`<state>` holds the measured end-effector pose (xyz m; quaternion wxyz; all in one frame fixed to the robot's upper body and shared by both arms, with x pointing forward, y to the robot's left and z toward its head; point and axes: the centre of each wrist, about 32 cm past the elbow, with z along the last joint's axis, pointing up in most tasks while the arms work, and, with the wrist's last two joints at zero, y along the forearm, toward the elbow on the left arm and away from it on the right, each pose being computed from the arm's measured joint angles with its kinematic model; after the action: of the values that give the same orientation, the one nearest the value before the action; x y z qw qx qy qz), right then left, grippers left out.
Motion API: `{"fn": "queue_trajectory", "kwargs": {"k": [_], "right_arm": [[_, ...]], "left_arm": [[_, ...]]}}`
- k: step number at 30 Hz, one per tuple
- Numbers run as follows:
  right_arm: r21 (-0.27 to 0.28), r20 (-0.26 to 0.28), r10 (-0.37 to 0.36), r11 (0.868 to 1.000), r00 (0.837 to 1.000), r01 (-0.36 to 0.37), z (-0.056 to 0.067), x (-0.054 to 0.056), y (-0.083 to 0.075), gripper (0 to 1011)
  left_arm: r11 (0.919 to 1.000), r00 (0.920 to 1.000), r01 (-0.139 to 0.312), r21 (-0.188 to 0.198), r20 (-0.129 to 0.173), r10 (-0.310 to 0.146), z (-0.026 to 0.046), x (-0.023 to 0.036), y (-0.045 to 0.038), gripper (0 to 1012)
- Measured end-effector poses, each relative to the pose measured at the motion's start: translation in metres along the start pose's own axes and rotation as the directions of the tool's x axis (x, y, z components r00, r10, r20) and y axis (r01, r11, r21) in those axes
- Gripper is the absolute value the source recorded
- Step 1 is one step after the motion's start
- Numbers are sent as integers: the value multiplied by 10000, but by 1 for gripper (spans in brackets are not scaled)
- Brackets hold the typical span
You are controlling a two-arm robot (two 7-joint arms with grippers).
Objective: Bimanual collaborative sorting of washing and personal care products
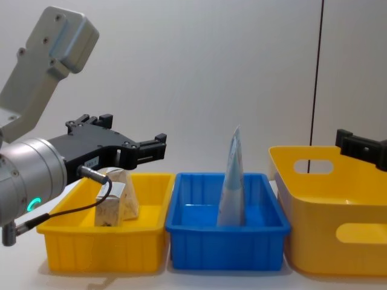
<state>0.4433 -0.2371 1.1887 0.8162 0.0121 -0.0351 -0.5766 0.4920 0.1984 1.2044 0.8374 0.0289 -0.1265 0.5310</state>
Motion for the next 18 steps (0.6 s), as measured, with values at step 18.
{"fn": "queue_trajectory", "kwargs": {"k": [18], "right_arm": [[0,-1,0,10000,10000,0,0,0,0,1002]], "left_arm": [[10000,10000,0,0,0,0,0,0,0,1001]]}}
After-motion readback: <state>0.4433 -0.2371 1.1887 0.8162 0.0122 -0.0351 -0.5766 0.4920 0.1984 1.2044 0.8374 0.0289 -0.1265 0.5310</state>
